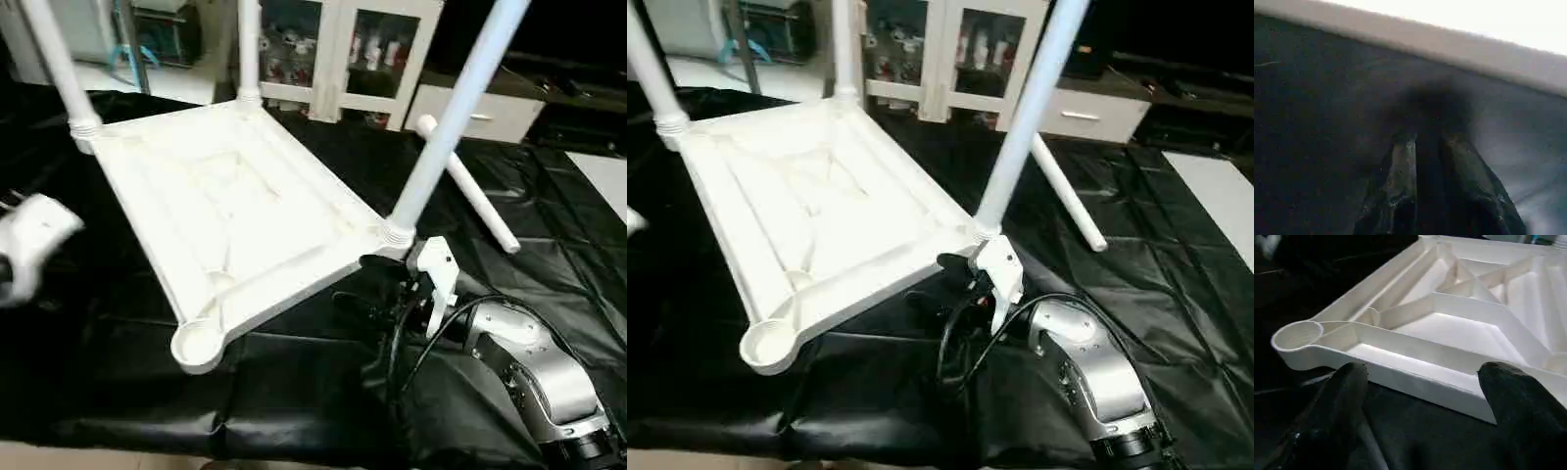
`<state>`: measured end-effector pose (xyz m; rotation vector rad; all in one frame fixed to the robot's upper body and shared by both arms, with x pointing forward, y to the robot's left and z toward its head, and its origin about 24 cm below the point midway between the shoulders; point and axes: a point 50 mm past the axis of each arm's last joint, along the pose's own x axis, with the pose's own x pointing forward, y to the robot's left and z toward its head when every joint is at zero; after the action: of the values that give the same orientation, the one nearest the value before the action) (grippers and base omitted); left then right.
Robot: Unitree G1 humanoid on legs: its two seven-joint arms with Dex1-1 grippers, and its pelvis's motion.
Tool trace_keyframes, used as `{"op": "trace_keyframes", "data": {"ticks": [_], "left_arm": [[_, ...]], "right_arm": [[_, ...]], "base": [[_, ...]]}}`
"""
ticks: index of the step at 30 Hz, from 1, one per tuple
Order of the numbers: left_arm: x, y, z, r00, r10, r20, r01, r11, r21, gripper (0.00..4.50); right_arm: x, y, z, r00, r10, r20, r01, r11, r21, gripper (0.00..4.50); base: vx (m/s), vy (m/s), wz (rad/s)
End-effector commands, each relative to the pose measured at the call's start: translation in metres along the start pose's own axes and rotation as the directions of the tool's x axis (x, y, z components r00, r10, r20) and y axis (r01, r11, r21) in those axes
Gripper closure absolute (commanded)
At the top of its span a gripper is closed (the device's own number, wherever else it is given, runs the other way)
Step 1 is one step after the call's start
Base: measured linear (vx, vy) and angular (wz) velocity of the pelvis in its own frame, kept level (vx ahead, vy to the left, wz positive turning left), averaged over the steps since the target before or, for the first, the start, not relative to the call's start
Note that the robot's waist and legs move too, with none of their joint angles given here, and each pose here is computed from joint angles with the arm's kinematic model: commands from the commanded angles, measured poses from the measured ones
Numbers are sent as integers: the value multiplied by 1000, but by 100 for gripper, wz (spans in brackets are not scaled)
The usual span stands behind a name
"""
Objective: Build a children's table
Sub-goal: Rotate table base
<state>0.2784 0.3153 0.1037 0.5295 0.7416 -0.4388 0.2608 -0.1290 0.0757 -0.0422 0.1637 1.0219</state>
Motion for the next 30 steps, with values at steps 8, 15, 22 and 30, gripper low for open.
{"op": "trace_keyframes", "data": {"ticks": [8,15,22,30], "left_arm": [[18,-48,35,963,-234,134,227,972,62,360],[43,-86,55,917,-354,186,342,935,97,360],[64,-93,68,941,-257,221,241,966,95,360],[65,-93,81,928,-230,291,215,973,85,360]], "right_arm": [[-5,-5,5,1000,-23,8,23,999,-33,54],[-5,-6,4,999,-50,15,51,998,-31,54],[-4,-5,4,998,-67,21,67,997,-33,54],[-6,-10,5,992,-121,34,122,991,-45,54]], "base": [[0,0,0],[0,0,0],[0,0,0],[0,0,0]]}}
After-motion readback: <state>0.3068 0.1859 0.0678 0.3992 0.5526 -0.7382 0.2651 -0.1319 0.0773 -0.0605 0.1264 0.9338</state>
